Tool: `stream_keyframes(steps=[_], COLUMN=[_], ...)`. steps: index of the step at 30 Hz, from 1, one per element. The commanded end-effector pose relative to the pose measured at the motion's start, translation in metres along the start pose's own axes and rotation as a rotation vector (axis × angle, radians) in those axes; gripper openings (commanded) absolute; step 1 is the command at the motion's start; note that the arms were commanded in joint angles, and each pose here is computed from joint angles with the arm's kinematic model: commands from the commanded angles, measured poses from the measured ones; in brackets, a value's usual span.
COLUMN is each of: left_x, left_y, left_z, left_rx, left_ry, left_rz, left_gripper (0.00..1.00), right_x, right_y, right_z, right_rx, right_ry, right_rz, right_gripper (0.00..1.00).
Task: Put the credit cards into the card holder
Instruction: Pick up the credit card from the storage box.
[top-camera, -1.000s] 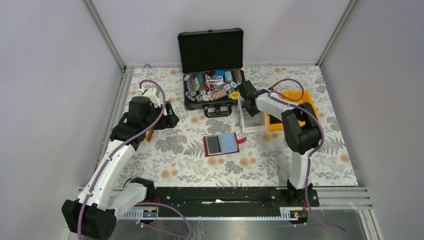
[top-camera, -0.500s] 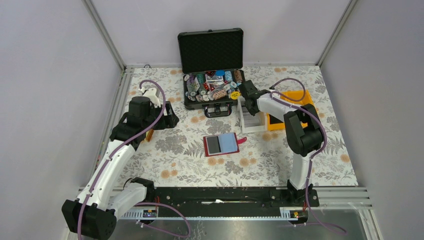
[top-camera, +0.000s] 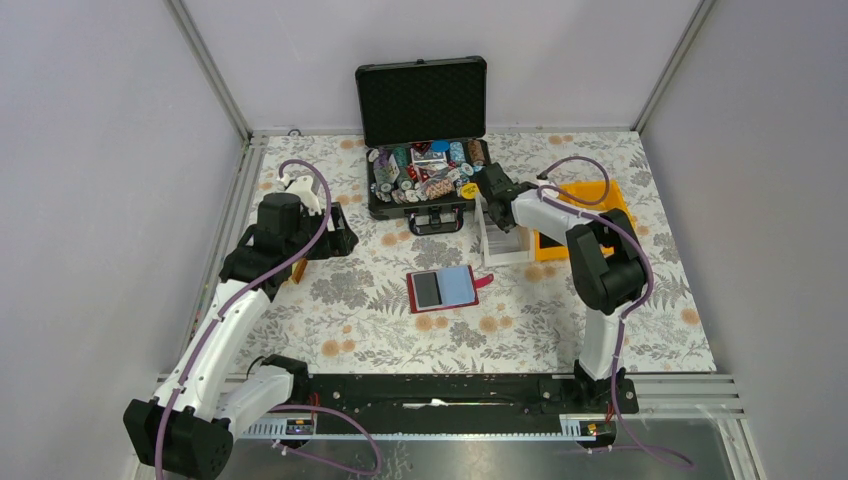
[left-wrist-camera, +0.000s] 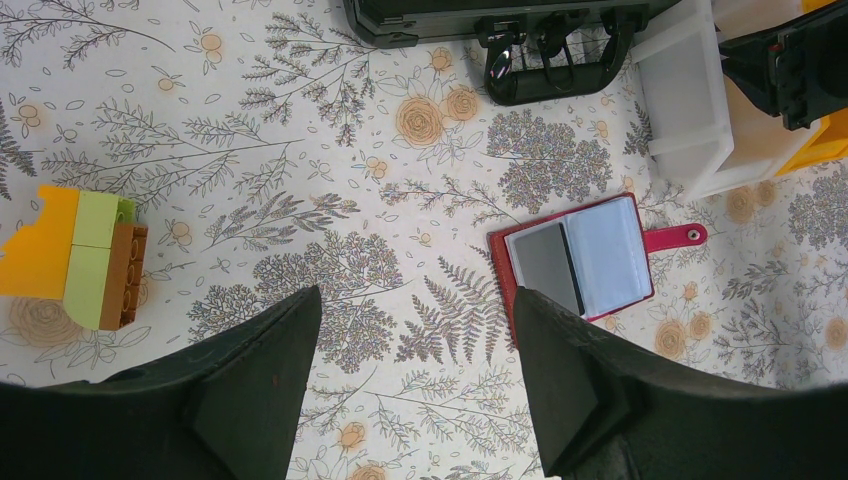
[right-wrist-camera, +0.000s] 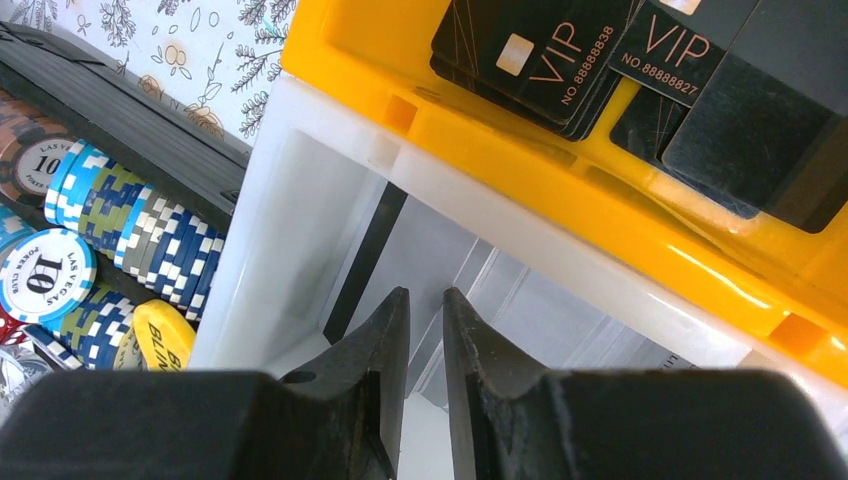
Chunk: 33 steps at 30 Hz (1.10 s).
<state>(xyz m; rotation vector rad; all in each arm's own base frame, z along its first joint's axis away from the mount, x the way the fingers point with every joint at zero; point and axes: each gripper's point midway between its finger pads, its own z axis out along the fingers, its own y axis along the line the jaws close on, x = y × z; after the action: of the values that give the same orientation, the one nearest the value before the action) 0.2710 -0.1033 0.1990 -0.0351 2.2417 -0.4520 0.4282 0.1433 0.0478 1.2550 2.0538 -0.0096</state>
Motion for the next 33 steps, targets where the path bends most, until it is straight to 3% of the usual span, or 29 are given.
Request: stream_keyframes(steps=[1,33], left_x=[-0.0116,-0.0113], left_y=[-0.0015,-0.002], left_z=[-0.0047,-0.0038], left_rx=[-0.001,0.0], left_ry=[-0.052,-0.047], left_rz=[0.022,0.021], left_gripper=[0.73,0.73], right_x=[-0.0166,-0.0212], right_y=[0.0154,0.0147], right_z=[-0.0142,-0.0197], right_rx=[-0.061,-0.09], right_ry=[-0.086,-0.168], right_rz=[0.063,0.136], right_gripper=[0.25,0.21])
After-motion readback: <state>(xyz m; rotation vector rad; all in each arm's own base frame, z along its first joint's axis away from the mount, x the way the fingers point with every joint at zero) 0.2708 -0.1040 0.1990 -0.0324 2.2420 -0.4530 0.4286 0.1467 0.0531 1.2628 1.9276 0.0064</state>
